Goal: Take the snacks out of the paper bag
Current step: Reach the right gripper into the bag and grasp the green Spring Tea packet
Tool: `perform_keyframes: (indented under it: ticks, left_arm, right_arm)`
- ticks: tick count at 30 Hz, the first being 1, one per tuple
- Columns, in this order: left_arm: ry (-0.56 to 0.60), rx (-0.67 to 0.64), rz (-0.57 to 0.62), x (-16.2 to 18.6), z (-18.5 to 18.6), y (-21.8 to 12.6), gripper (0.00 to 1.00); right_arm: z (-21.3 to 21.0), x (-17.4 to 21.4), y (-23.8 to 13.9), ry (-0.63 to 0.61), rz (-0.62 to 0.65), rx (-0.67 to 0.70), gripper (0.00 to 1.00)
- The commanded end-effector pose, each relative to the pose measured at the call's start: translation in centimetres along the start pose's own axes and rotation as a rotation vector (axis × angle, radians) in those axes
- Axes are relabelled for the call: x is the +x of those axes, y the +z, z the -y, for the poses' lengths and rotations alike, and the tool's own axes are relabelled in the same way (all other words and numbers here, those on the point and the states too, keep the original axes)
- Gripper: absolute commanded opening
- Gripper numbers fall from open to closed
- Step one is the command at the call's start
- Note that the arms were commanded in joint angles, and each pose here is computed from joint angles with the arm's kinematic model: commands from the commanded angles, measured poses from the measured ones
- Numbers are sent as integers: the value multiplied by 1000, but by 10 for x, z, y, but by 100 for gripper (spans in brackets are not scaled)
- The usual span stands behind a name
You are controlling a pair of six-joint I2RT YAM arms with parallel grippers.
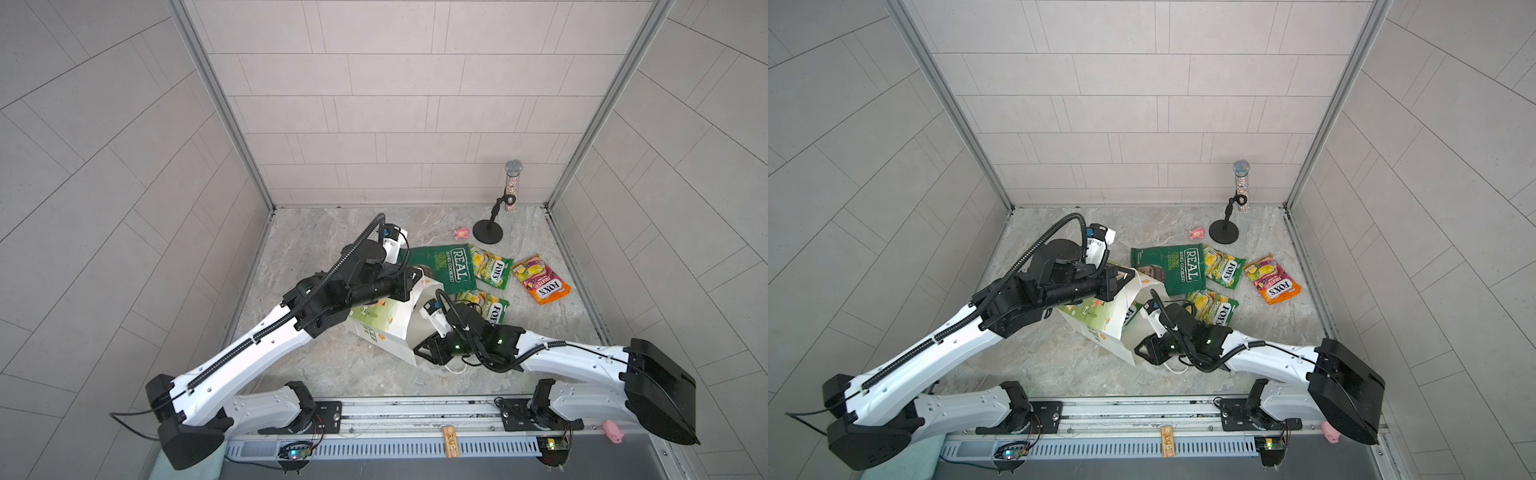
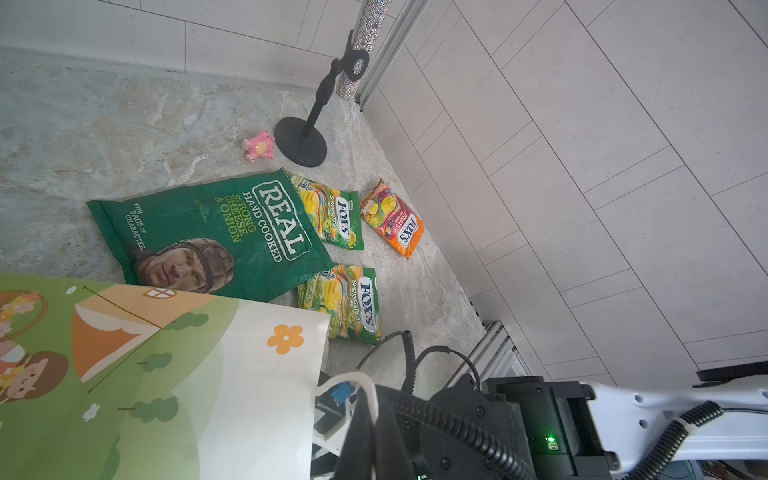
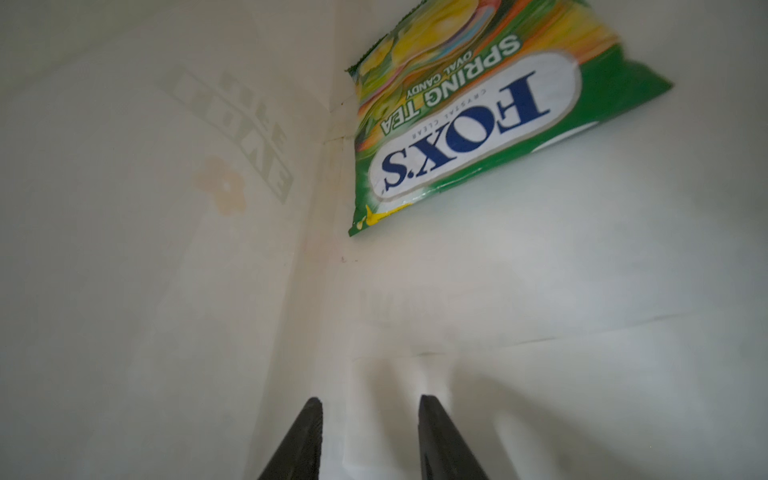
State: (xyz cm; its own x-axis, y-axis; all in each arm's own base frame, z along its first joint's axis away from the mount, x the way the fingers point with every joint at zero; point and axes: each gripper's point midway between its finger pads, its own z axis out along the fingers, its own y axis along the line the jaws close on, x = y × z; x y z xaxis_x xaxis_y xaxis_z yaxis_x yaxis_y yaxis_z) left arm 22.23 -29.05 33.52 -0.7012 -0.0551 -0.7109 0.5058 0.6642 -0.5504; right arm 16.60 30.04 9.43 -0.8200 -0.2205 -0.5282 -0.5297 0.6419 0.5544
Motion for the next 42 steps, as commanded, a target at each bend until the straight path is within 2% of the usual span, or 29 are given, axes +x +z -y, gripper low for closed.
perform_keyframes:
  ticks: [1, 11, 14, 25, 37, 42]
  left_arm:
    - [3, 44, 12, -2, 9, -2, 0]
    - [2, 26, 26, -4, 6, -1, 0]
    - [2, 26, 27, -4, 6, -1, 0]
    - [4, 32, 27, -7, 9, 5, 0]
    - [2, 68, 15, -10, 18, 6, 0]
    - [4, 75, 14, -11, 20, 5, 0]
  right_arm:
    - [1, -30, 6, 58, 98, 43, 42]
    - [12, -57, 38, 372, 168, 96, 41]
    - [19, -59, 39, 425, 201, 117, 41]
    - [40, -55, 44, 513, 210, 224, 48]
    - [23, -84, 76, 527, 259, 115, 52]
    - [-2, -107, 88, 489, 305, -38, 52]
